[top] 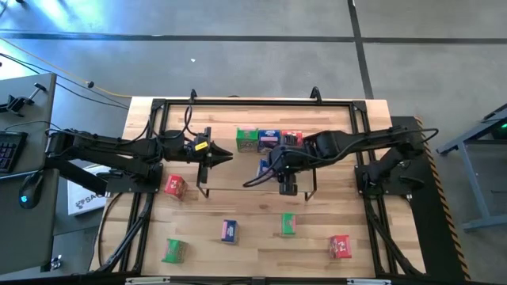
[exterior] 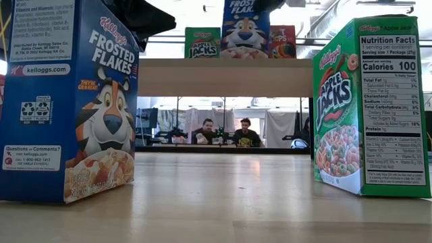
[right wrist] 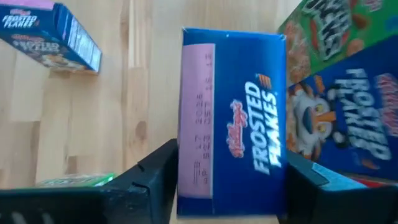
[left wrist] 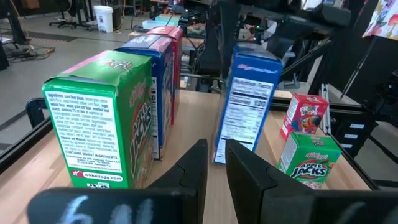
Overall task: Stack cereal on shelf
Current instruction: Put the top blue cereal box on the shelf aligned with the other blue cereal box
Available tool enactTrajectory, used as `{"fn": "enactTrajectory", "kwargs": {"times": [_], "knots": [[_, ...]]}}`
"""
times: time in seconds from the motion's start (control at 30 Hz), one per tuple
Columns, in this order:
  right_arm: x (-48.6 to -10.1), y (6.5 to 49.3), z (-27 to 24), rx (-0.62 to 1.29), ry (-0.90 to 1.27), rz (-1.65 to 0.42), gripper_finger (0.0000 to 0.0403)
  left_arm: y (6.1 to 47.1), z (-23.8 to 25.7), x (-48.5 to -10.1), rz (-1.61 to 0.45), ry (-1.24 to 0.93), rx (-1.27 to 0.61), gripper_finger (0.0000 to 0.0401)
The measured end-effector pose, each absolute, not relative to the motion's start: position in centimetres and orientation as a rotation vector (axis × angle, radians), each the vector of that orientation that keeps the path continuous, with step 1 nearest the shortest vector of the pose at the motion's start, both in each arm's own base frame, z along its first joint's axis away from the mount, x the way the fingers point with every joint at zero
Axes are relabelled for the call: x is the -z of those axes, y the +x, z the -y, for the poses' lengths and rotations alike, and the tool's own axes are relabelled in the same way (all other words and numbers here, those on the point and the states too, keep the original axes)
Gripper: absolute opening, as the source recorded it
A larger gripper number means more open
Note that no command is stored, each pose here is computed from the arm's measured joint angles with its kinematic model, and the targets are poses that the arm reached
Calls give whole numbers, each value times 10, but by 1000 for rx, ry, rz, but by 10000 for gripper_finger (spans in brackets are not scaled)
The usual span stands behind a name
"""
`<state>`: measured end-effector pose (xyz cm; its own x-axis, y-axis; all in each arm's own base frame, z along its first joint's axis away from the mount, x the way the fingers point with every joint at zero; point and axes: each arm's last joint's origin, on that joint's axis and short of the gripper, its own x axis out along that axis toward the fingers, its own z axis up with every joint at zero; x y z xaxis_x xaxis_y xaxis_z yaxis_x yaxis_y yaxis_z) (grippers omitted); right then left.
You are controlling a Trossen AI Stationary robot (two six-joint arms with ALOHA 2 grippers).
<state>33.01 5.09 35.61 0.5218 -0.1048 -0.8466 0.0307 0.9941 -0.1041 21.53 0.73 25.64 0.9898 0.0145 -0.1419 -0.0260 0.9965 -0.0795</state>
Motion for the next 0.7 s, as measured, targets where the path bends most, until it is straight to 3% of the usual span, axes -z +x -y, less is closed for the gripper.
{"fn": "enactTrajectory", "kwargs": {"times": [0.17,0.43,0.7], "knots": [[-359,330,-50,121,-105,-985,221,215,-7,-256,-146,-81,-17,46],[-368,331,-53,129,-163,-906,224,215,-6,-256,-147,-78,-15,46],[-407,320,-62,158,-200,-810,225,215,-6,-256,-149,-79,-15,46]]}}
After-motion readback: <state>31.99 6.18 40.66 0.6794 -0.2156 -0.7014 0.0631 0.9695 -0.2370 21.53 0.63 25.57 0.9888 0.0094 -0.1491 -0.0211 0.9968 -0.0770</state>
